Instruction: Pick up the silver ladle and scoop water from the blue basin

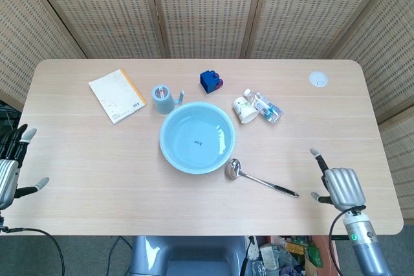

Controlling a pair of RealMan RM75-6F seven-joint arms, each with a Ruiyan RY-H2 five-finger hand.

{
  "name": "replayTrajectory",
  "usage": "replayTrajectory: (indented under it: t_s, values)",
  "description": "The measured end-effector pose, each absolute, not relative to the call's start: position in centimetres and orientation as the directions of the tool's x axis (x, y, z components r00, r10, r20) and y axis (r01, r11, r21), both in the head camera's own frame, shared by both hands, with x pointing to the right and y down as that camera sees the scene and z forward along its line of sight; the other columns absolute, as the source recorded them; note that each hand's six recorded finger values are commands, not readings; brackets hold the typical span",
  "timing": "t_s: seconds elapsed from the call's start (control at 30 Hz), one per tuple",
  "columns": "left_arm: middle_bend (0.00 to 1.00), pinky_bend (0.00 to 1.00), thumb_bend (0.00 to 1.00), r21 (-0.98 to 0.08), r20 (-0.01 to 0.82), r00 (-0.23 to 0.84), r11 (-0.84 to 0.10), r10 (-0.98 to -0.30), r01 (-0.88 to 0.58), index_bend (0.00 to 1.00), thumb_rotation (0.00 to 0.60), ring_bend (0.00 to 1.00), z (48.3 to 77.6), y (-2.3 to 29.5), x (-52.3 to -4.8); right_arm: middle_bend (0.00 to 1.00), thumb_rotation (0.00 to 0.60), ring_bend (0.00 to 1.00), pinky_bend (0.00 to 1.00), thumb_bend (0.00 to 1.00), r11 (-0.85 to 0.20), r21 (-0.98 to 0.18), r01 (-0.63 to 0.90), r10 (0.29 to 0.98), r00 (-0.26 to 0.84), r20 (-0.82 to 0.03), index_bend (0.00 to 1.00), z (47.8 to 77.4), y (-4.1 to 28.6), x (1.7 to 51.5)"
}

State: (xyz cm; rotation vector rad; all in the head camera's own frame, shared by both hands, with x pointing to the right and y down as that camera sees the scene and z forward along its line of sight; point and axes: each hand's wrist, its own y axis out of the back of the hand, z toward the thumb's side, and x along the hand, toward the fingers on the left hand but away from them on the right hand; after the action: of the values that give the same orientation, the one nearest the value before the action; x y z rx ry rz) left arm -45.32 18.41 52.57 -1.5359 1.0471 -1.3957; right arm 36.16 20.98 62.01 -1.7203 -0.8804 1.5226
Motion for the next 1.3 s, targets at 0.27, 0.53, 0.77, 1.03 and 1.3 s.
replayTrajectory:
  t_s: [0.27, 0.53, 0.77, 1.03, 1.3]
  values:
    - [0.0, 0.0, 0.0, -0.94, 0.335, 0.045, -0.337, -0.941, -0.06, 0.0, 0.6, 0.0, 52.5, 18.3, -45.5, 0.96, 0.6, 0.99, 1.0, 0.0, -0.634, -0.773, -0.02, 0.772, 0.036, -0.634, 0.36, 66.4, 21.1, 32.3]
    - [0.0, 0.0, 0.0, -0.941, 0.331, 0.046, -0.333, -0.943, -0.067, 0.0, 0.6, 0.0, 52.4, 18.4, -45.6, 0.96, 0.6, 0.99, 1.0, 0.04, -0.69, -0.724, -0.02, 0.724, -0.035, -0.689, 0.45, 70.1, 21.3, 29.0]
    - [0.0, 0.0, 0.0, -0.94, 0.331, 0.045, -0.334, -0.942, -0.065, 0.0, 0.6, 0.0, 52.4, 18.3, -45.6, 0.96, 0.6, 0.99, 1.0, 0.13, -0.708, -0.706, -0.012, 0.706, -0.042, -0.707, 0.48, 71.1, 21.7, 27.7]
    - [0.0, 0.0, 0.0, -0.94, 0.333, 0.043, -0.335, -0.942, -0.066, 0.0, 0.6, 0.0, 52.5, 18.3, -45.6, 0.96, 0.6, 0.99, 1.0, 0.23, -0.721, -0.692, -0.014, 0.692, -0.061, -0.719, 0.48, 72.2, 22.0, 27.3]
    - [0.0, 0.0, 0.0, -0.939, 0.334, 0.041, -0.337, -0.942, -0.069, 0.0, 0.6, 0.0, 52.5, 18.2, -45.7, 0.96, 0.6, 0.99, 1.0, 0.26, -0.736, -0.677, -0.006, 0.676, -0.062, -0.735, 0.48, 72.6, 22.4, 27.4]
